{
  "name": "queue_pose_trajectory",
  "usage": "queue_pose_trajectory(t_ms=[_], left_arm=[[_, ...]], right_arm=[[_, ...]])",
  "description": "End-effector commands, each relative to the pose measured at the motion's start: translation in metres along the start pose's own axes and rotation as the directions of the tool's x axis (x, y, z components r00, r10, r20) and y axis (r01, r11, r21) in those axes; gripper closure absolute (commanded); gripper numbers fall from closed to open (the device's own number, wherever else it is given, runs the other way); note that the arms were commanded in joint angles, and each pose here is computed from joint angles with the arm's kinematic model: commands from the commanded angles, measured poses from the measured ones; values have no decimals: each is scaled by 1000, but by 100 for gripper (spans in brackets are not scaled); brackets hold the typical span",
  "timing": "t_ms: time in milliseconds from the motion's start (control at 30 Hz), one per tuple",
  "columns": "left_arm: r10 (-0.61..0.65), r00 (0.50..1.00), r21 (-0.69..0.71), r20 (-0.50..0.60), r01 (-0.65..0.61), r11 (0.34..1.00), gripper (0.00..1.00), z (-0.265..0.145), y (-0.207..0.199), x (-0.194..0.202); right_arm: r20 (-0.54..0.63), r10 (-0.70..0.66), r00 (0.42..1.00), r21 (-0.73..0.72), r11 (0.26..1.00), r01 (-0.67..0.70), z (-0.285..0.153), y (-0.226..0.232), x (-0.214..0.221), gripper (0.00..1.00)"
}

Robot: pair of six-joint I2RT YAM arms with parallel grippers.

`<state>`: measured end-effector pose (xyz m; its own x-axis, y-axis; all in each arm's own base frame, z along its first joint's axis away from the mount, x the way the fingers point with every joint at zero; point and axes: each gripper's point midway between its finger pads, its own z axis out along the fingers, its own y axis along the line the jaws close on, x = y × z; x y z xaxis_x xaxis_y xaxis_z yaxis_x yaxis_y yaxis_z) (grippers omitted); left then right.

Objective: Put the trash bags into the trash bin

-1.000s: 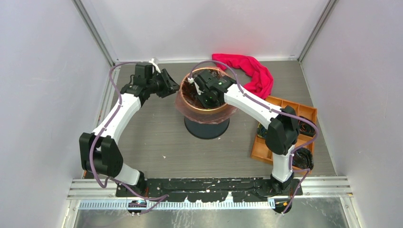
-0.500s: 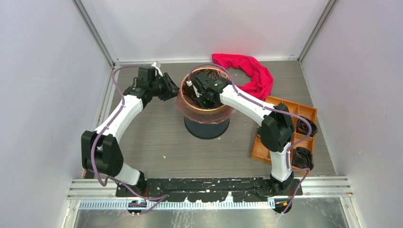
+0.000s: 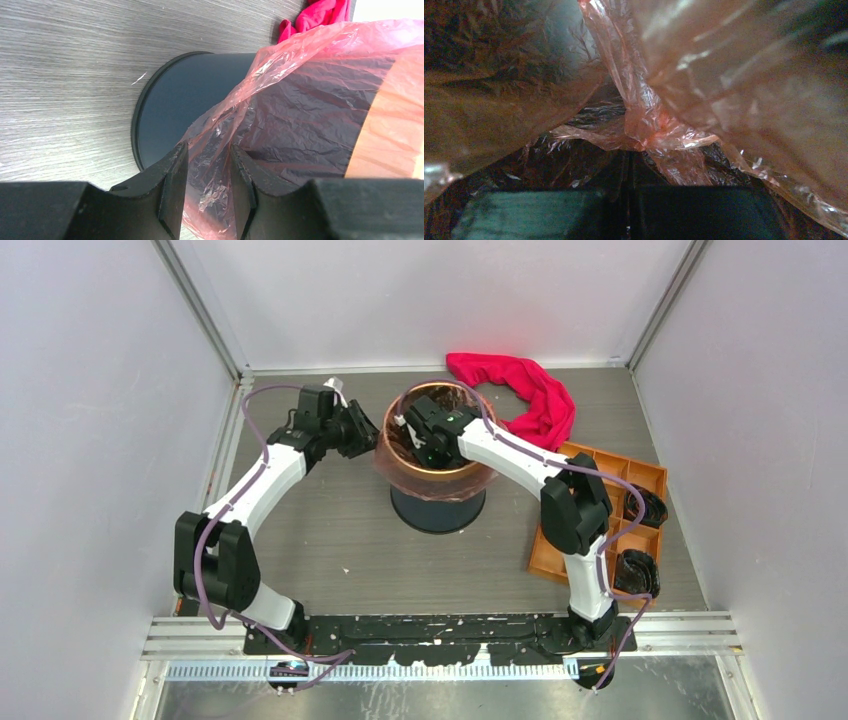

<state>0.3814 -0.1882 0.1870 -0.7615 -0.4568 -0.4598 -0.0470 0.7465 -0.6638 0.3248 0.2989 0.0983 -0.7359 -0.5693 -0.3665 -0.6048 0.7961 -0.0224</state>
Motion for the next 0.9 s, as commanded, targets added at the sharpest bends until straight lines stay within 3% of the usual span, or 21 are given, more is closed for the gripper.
queue_pose_trajectory(t_ms=[0,867], left_arm=[[13,1000,62,-1,-13,998,62,1,-17,3],[18,1000,58,2,-18,998,62,2,-16,3]], right_arm=[[8,20,1000,-25,999,-20,3,2,-5,99],[-119,61,991,-81,994,-70,39,10,29,99]])
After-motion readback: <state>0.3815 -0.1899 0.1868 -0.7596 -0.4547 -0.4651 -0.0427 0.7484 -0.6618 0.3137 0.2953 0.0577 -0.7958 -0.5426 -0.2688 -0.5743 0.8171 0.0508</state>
